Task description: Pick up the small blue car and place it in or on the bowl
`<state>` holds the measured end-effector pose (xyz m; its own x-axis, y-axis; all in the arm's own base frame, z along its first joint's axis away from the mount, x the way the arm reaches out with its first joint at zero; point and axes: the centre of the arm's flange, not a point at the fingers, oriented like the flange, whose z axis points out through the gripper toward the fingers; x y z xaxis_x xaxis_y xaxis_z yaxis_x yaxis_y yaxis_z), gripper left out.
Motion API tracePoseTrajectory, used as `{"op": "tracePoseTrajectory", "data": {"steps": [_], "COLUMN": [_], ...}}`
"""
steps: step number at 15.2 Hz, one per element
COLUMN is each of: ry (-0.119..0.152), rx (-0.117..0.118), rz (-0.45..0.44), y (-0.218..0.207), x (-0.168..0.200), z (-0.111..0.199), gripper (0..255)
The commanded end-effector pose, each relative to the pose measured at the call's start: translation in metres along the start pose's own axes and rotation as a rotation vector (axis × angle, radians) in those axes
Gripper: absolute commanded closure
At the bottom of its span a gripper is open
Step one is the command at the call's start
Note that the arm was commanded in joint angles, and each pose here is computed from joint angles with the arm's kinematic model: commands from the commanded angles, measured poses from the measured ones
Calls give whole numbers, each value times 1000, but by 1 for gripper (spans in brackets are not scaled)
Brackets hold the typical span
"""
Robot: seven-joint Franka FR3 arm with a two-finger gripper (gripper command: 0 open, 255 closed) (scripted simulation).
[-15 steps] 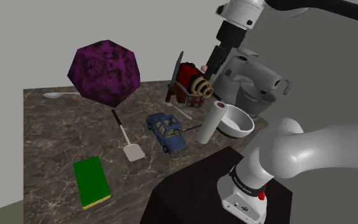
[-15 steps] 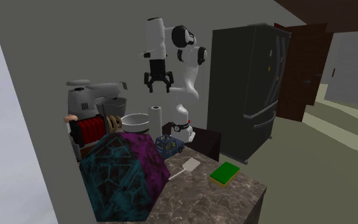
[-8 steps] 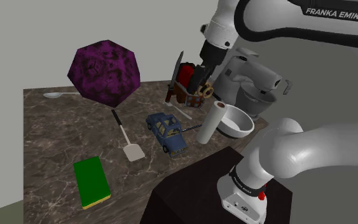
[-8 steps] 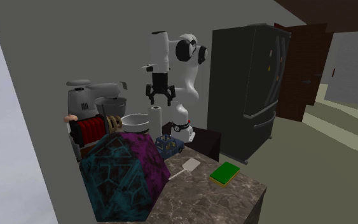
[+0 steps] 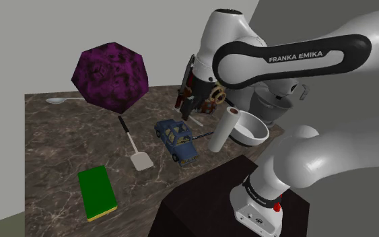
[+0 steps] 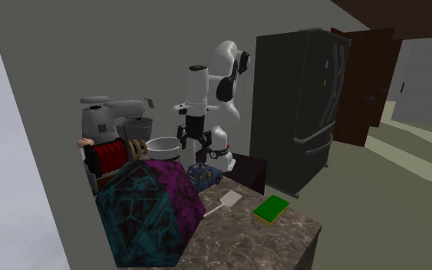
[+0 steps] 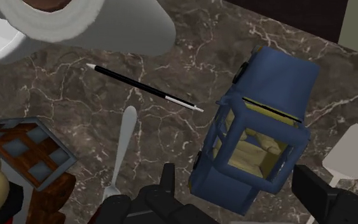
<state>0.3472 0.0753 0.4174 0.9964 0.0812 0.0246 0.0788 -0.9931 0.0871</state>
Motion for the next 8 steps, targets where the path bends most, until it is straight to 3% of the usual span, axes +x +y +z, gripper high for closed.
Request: {"op": "tracePoseTrajectory", "data": {"steps": [1, 8], "ry": [-1, -1], "rx": [-22, -22], "rz": [16, 16], "y": [-9, -8], "x": [10, 10], "z": [26, 62], "gripper": [0, 0]}}
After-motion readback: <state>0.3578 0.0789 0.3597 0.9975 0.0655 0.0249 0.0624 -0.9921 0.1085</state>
